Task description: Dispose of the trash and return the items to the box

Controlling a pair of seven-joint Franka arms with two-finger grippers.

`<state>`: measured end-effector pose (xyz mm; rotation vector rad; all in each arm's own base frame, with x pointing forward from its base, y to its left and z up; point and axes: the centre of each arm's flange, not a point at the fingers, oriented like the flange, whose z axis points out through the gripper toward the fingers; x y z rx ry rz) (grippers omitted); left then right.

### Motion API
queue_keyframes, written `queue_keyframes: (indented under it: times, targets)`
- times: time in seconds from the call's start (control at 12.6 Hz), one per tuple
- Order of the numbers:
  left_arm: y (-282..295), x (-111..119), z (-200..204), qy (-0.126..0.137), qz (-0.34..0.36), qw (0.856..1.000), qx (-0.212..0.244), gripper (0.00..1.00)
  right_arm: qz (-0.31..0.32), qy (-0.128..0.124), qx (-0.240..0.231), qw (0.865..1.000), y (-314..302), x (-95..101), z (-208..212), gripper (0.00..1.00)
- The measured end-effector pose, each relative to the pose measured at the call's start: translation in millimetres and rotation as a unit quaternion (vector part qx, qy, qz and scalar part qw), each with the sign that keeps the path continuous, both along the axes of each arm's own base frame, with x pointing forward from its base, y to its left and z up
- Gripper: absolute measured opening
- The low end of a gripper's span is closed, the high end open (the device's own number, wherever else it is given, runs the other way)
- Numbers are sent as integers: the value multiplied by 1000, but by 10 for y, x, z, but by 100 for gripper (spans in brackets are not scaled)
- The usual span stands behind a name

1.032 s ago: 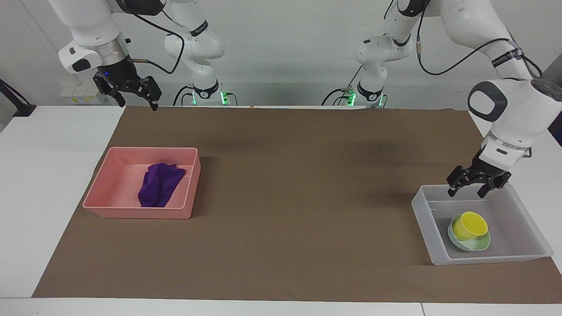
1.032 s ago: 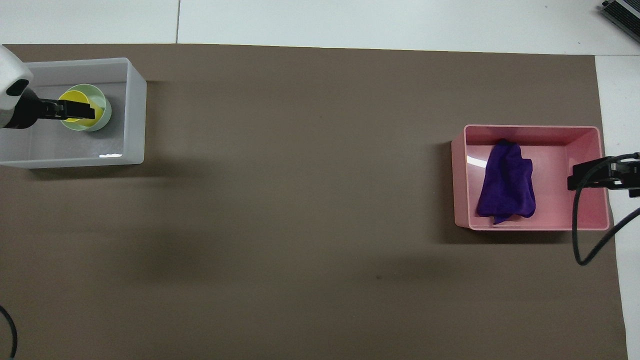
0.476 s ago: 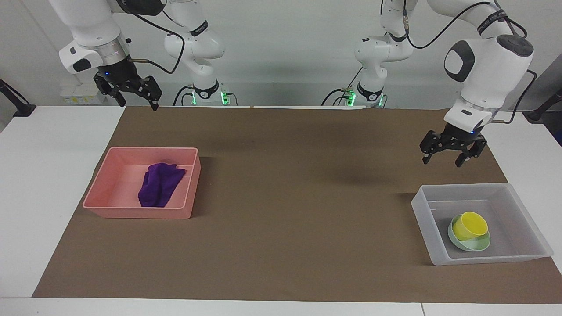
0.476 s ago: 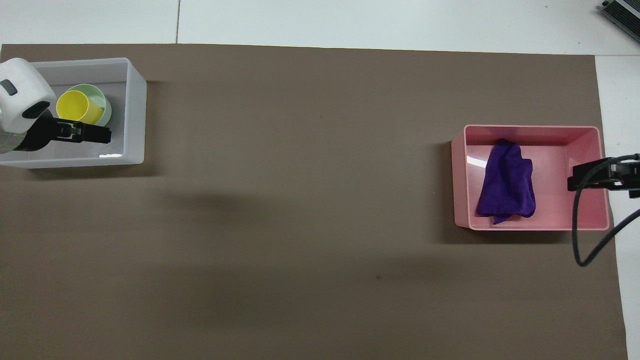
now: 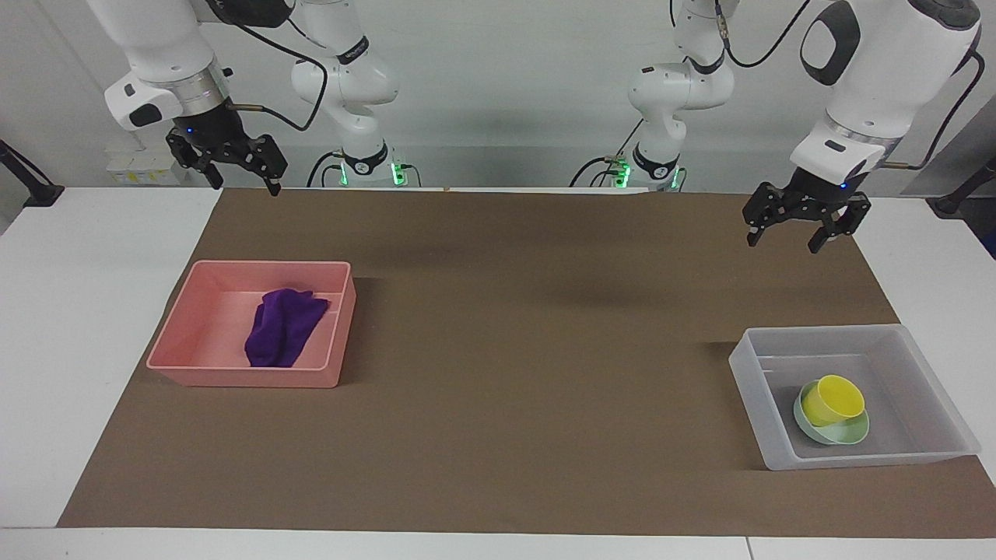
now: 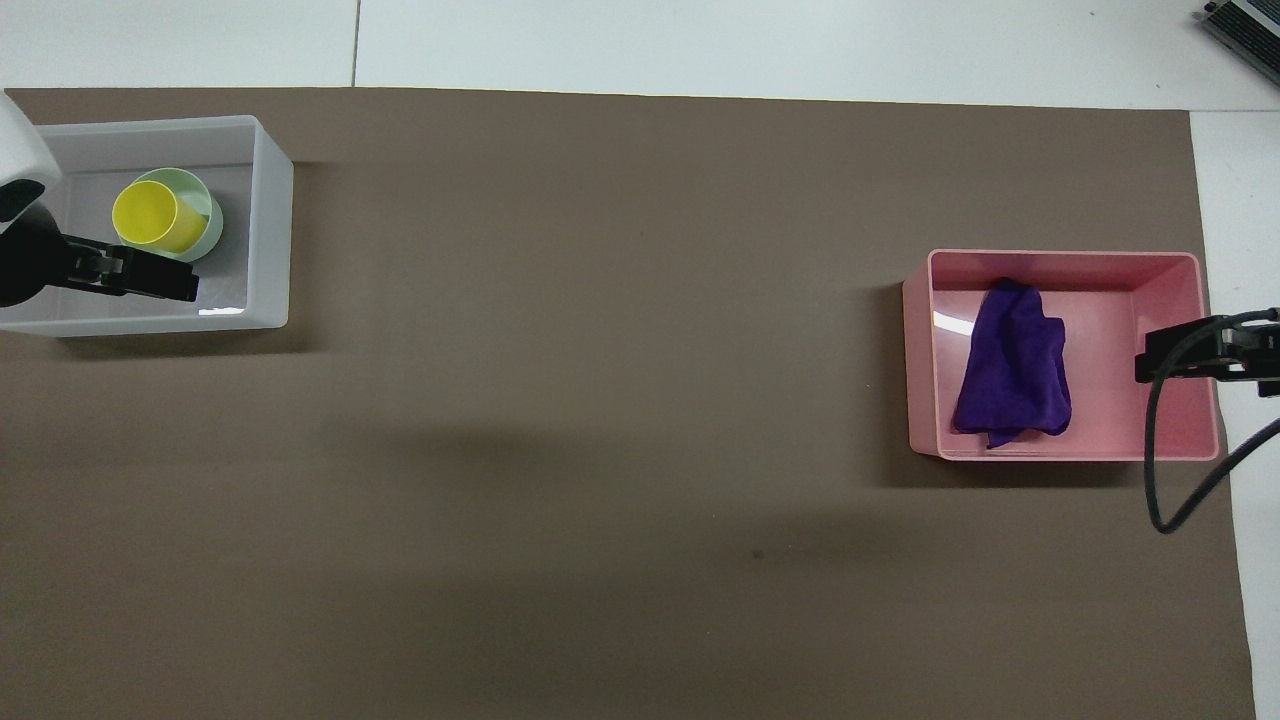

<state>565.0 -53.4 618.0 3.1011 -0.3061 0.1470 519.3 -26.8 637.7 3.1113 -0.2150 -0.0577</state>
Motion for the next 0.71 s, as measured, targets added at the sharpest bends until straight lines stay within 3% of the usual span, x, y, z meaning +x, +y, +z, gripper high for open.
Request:
queue_keyframes:
  times: [0.71]
  targets:
    - [-70, -270, 384, 29, -9, 1000, 4, 100, 0, 2, 1, 1000, 2, -17, 2, 100]
